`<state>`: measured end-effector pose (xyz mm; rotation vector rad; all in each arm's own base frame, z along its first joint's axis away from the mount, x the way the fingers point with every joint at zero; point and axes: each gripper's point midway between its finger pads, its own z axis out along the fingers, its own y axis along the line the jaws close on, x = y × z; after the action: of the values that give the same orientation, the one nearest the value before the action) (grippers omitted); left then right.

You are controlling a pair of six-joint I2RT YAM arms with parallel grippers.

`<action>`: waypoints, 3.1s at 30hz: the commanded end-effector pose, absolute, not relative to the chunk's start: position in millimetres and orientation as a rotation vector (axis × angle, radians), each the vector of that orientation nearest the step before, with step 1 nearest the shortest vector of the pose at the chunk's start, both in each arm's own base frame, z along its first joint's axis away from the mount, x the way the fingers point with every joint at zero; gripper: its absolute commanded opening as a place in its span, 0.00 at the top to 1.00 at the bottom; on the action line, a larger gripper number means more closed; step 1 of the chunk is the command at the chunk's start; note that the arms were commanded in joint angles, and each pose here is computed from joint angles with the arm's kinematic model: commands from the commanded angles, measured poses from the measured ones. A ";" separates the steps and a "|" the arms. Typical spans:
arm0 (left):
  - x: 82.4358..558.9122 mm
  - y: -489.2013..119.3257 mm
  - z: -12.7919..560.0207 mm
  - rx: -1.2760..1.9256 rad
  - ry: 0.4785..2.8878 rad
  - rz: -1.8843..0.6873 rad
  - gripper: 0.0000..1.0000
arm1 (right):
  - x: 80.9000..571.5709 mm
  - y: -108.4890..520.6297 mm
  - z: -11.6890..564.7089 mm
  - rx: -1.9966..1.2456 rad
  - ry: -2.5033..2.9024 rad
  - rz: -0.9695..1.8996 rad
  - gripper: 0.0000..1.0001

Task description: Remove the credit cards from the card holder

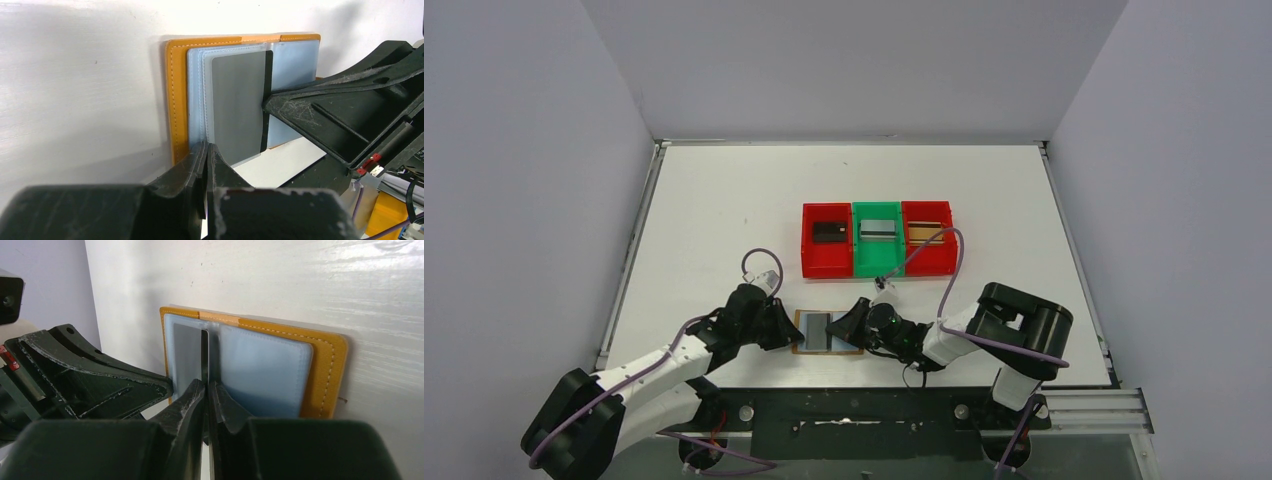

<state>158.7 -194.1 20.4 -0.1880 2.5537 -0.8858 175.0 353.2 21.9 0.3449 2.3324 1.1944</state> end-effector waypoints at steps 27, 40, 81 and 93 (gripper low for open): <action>166.2 -195.7 32.6 -0.146 2.527 -0.867 1.00 | 179.7 344.9 26.8 0.366 2.277 1.182 0.92; 167.3 -197.6 35.6 -0.147 2.512 -0.886 1.00 | 177.4 353.4 32.2 0.330 2.281 1.219 0.79; 166.3 -187.8 13.6 -0.123 2.597 -0.729 0.94 | 176.3 359.2 33.1 0.349 2.277 1.285 0.92; 167.6 -173.2 1.1 -0.184 2.626 -0.582 1.00 | 175.0 356.4 39.0 0.338 2.268 1.309 0.93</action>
<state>167.1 -193.7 17.4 -0.1423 2.5960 -0.7594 171.7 356.7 23.2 0.3500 2.3197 1.2690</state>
